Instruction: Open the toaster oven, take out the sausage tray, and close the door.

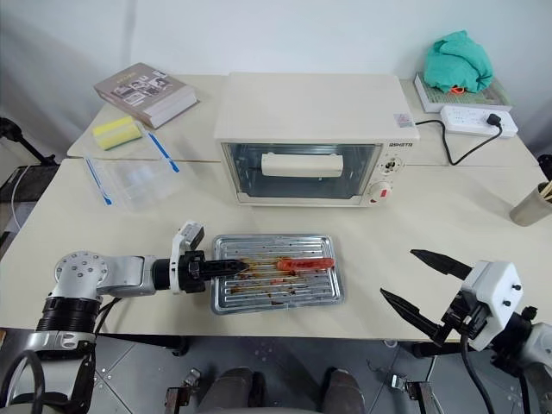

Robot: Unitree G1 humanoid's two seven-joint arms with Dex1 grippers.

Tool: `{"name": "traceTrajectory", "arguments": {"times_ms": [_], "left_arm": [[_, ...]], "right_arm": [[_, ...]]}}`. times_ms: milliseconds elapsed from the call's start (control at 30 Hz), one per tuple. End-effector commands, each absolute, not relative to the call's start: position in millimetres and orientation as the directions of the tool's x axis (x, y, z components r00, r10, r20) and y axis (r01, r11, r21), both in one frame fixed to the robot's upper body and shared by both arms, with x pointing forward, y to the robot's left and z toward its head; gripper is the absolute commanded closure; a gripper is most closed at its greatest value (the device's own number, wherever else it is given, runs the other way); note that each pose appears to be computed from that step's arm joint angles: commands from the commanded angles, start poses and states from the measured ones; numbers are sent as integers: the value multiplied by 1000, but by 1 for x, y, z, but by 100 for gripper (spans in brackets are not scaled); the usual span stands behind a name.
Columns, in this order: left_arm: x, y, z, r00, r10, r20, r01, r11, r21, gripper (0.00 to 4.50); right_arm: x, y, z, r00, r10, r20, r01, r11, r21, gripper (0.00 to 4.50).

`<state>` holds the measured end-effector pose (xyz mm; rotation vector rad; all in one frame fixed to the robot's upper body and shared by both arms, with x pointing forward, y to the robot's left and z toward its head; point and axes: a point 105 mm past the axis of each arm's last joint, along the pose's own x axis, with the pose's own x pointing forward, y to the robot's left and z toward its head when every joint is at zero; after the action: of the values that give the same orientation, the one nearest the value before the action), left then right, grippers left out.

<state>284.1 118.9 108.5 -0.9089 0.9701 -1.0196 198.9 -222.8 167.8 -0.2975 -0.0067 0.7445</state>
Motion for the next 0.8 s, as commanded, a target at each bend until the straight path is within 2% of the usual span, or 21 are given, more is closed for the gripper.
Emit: {"name": "traceTrajectory", "arguments": {"times_ms": [33,133,233,467,533,667,700,800], "left_arm": [[282,117,91,192,-938,-289,203,326,-924,450],[288,114,94,202,-937,-285,206,325,-923,450],[304,108,99,264,-918,-295,237,358,-903,392],[312,94,113,282,-919,-276,316,360,-878,192],[313,100,121,307,-912,-273,388,382,-839,138],[306,137,134,369,-891,-265,512,433,-742,19],[302,150,138,387,-887,-253,559,444,-700,6],[291,183,146,417,-876,-243,750,482,-453,6]], "right_arm": [[194,-219,182,741,669,-51,-651,698,-299,1],[192,-216,182,735,676,-55,-659,694,-289,1],[188,-212,179,728,683,-64,-671,690,-273,0],[182,-215,174,724,682,-105,-683,686,-252,0],[182,-214,173,713,692,-114,-695,675,-245,0],[187,-211,171,675,727,-126,-732,636,-246,0],[189,-210,171,658,742,-127,-745,619,-249,0],[189,-208,173,604,788,-118,-788,568,-239,0]]}}
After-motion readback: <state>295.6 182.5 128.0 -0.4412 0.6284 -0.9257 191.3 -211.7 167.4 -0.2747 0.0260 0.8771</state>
